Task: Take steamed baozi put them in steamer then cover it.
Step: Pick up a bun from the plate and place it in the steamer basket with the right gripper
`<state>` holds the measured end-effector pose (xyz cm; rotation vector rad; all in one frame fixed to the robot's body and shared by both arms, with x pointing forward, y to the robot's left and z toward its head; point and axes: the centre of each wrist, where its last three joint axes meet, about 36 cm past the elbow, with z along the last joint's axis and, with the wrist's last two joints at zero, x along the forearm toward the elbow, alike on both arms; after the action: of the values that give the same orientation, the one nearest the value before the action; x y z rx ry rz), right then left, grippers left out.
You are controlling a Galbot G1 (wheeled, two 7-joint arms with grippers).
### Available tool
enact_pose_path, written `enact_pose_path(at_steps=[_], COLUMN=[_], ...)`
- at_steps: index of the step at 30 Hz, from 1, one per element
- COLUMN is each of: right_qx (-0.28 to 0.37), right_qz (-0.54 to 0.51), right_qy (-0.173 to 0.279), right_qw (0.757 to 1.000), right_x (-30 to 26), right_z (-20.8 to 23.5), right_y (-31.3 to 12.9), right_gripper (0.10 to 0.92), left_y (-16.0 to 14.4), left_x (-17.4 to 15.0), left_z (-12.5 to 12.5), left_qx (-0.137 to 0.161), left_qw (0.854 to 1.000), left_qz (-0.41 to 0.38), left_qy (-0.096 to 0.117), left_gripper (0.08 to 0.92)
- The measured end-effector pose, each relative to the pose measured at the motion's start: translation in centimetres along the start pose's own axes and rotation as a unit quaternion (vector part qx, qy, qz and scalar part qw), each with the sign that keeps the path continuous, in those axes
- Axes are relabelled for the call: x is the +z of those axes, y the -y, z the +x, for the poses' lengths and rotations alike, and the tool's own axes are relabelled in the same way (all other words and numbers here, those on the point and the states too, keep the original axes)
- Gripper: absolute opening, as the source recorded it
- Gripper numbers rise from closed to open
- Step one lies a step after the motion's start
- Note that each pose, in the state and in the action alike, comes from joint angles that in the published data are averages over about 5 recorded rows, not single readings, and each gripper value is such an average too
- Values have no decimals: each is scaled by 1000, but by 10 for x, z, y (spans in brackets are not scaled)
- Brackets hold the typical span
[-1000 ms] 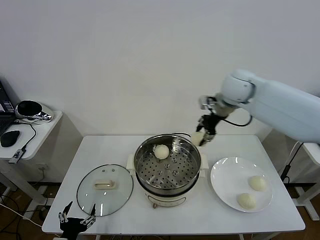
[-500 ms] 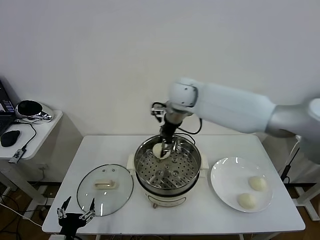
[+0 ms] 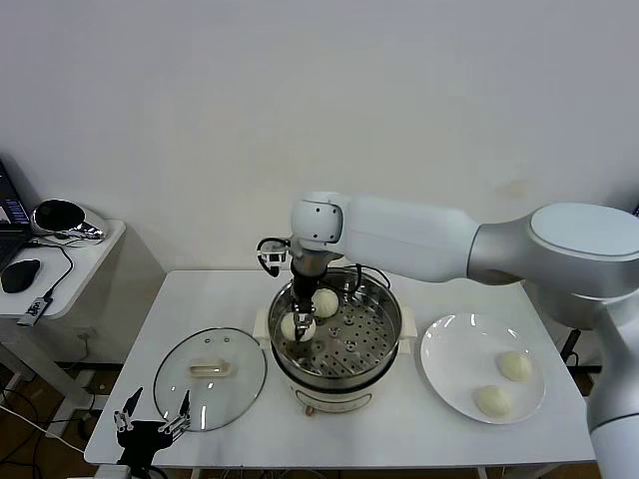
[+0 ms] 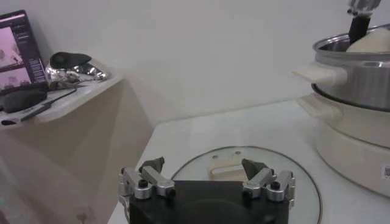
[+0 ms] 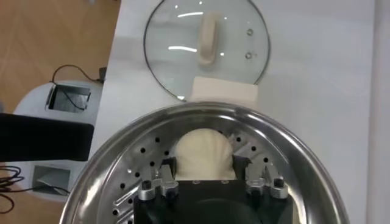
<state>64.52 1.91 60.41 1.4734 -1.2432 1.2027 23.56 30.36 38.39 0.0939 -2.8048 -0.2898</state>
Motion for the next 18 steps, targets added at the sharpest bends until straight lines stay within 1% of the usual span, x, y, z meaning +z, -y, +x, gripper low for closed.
enact_pose_path(at_steps=[4, 6, 9, 14, 18], right_qx=[0, 0, 2, 10, 21], right_qz=[2, 3, 4, 7, 8], right_qy=[-4, -7, -11, -14, -13], right_qw=[1000, 1000, 1000, 1000, 1000], right_x=[-5, -6, -5, -3, 3], right_z=[-8, -12, -15, -14, -3], right_y=[-1, -2, -3, -4, -4], right_gripper=[579, 592, 655, 787, 820], left_y=[1, 1, 1, 2, 3], left_x=[0, 0, 0, 0, 0], left_z=[0, 1, 1, 1, 1], left_qx=[0, 0, 0, 0, 1], left_qw=[1000, 1000, 1000, 1000, 1000], left_qz=[1, 2, 2, 3, 4], left_qy=[0, 0, -1, -1, -1], left_gripper=[823, 823, 823, 823, 823])
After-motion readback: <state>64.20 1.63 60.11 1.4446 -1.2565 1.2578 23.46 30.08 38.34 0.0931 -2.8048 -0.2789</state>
